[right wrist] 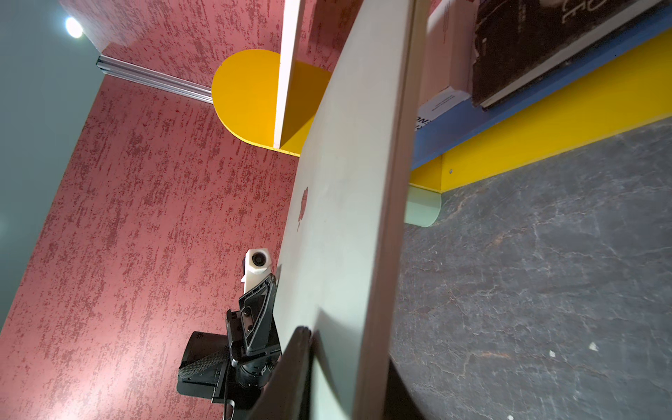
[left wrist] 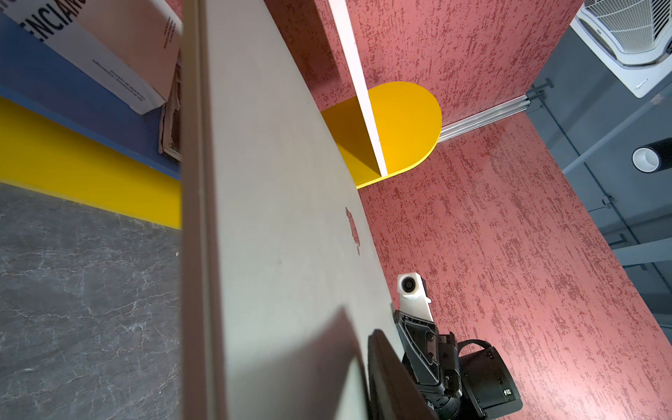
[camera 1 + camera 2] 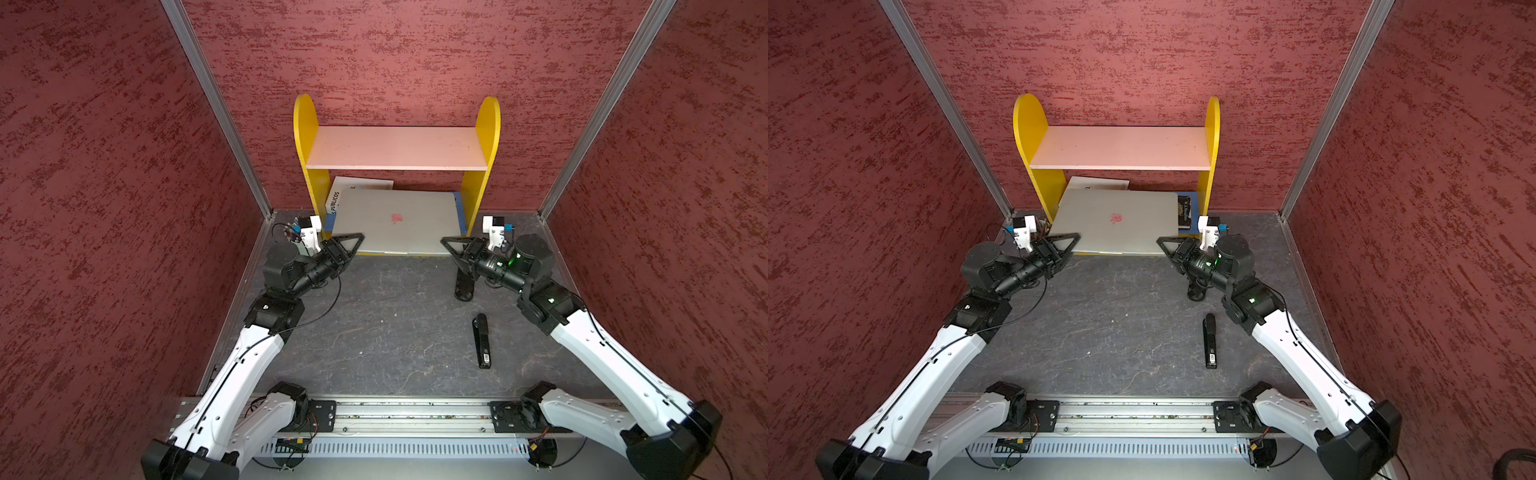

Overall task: Close the laptop lid and set it aside
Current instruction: Place the laptop on the shelf.

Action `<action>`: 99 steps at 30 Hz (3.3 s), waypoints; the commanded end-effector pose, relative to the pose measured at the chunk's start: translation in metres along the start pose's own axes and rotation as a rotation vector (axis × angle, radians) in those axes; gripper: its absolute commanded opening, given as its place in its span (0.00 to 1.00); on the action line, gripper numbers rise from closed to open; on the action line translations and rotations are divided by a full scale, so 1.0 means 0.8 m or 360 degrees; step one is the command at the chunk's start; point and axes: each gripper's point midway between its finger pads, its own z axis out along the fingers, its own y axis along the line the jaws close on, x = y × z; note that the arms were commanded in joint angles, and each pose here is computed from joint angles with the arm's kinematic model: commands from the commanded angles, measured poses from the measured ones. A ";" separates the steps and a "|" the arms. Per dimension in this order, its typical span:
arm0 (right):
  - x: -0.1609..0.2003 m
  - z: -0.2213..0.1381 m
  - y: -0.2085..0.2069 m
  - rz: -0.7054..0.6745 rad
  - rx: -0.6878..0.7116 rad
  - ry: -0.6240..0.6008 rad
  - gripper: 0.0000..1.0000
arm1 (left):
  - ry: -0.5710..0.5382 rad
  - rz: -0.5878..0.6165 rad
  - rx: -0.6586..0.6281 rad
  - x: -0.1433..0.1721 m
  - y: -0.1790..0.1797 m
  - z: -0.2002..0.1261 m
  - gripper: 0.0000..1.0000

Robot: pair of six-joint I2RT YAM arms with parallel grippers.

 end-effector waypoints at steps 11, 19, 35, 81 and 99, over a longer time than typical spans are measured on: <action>0.047 0.012 0.075 -0.0288 -0.0280 0.0372 0.21 | 0.0248 0.0308 0.0446 0.018 -0.122 -0.001 0.35; 0.039 0.023 0.093 -0.0311 -0.0298 0.0377 0.21 | 0.0234 0.0322 0.0466 0.004 -0.133 0.010 0.35; 0.005 0.045 0.113 -0.0397 -0.0253 0.0303 0.21 | 0.0188 0.0331 0.0475 -0.037 -0.143 0.038 0.35; -0.188 0.147 0.037 -0.0093 0.0024 0.0145 0.42 | 0.0186 0.0213 0.0392 -0.141 -0.117 0.184 0.61; -0.213 0.122 0.046 -0.0097 0.0039 0.0075 0.65 | 0.0178 0.0182 0.0284 -0.143 -0.100 0.181 0.97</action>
